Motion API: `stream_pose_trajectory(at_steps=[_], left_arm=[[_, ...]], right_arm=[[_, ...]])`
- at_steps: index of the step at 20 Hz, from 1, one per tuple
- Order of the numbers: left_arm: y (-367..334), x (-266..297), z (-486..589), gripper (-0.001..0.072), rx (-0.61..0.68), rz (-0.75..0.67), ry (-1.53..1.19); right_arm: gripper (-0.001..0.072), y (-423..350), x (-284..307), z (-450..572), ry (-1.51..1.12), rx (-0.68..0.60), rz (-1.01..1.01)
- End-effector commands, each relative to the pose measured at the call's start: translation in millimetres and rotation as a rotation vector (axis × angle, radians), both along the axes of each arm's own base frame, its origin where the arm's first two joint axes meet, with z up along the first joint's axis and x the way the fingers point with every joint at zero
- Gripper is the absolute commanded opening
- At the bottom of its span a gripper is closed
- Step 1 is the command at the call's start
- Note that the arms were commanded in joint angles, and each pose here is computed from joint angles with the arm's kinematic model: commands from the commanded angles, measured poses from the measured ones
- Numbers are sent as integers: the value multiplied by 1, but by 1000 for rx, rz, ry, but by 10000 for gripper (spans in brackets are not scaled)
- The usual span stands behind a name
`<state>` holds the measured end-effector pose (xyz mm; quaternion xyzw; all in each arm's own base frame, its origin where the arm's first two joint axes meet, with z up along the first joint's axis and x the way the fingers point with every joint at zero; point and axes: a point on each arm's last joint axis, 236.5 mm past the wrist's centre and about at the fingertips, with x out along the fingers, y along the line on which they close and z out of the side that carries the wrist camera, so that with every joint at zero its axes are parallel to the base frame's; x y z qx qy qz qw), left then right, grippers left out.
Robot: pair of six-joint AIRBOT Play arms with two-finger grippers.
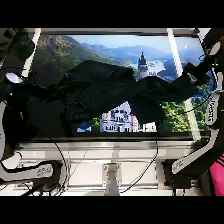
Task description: Fold the clothes and pants, and hang the long-sleeved shirts on hangers.
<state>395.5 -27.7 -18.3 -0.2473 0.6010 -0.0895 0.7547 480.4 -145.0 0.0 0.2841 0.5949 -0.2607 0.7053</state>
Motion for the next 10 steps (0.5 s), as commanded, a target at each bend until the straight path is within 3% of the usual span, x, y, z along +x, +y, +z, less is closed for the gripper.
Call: stream_pose_trajectory(at_steps=[1,2,6,10], left_arm=[[-1,-3,-1,234,-3,-8,10],[-1,-3,-1,234,-4,-8,11],[-1,-3,-1,234,-4,-9,11],[-1,-3,-1,234,-4,-8,11]], right_arm=[[650,-5,25,-18,-90,104,-182],[601,-8,29,-25,-100,134,-192],[598,-26,40,-44,-182,304,-186],[587,-62,44,-47,-281,340,-178]])
